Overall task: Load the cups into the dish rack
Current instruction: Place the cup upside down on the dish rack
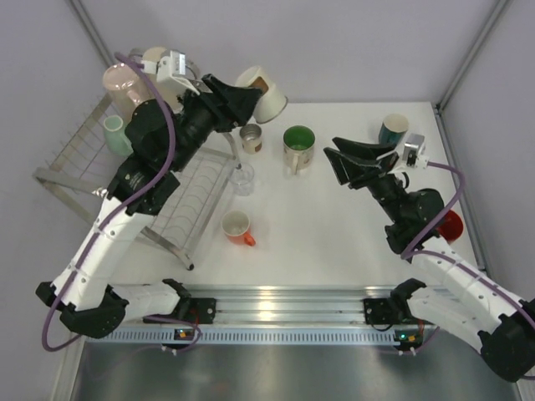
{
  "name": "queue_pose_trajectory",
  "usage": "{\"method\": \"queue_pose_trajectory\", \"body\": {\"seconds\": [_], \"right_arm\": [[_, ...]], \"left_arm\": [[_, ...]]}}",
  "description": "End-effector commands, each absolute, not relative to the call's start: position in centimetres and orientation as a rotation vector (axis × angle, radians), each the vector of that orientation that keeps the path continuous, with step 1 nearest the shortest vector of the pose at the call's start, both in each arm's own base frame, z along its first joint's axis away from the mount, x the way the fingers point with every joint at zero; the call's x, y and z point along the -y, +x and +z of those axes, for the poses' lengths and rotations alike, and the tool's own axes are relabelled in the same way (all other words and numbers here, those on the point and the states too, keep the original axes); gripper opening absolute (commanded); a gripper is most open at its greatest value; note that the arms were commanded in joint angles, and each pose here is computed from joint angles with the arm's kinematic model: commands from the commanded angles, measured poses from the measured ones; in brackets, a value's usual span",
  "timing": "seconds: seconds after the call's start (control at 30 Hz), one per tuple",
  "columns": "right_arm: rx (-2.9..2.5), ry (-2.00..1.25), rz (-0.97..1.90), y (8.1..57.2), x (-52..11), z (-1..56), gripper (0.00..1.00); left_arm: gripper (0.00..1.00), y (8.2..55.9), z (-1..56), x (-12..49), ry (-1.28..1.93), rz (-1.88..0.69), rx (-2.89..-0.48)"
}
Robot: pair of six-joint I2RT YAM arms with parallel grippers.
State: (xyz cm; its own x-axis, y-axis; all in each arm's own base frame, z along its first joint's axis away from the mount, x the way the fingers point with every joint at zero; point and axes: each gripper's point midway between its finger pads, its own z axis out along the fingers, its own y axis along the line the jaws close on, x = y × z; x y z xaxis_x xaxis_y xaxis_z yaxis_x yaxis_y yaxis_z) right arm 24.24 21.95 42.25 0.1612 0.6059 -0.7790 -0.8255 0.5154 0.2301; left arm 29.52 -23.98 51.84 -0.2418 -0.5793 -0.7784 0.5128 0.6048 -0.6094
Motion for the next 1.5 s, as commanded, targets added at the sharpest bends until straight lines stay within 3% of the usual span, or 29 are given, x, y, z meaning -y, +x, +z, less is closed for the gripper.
{"method": "queue_pose_trajectory", "body": {"seconds": [0.0,0.27,0.77,1.3,1.47], "right_arm": [[-0.948,-0.292,1.005,23.8,-21.7,43.4,0.43],[-0.947,-0.298,1.039,23.2,-21.8,43.9,0.43],[-0.959,-0.320,1.043,22.6,-21.8,43.7,0.44],[-0.967,-0.321,0.960,23.0,-20.8,42.5,0.45],[-0.979,-0.315,0.936,23.3,-20.3,42.1,0.45]], "left_arm": [[0.00,28.6,54.7,18.0,-0.130,-0.776,-1.411],[0.00,26.2,54.8,9.0,-0.269,-0.411,-1.396],[0.00,23.6,52.0,-0.4,-0.464,0.085,-1.445],[0.00,22.5,49.3,-4.8,-0.627,0.565,-1.465],[0.00,23.0,49.0,-4.5,-0.632,0.597,-1.471]]}}
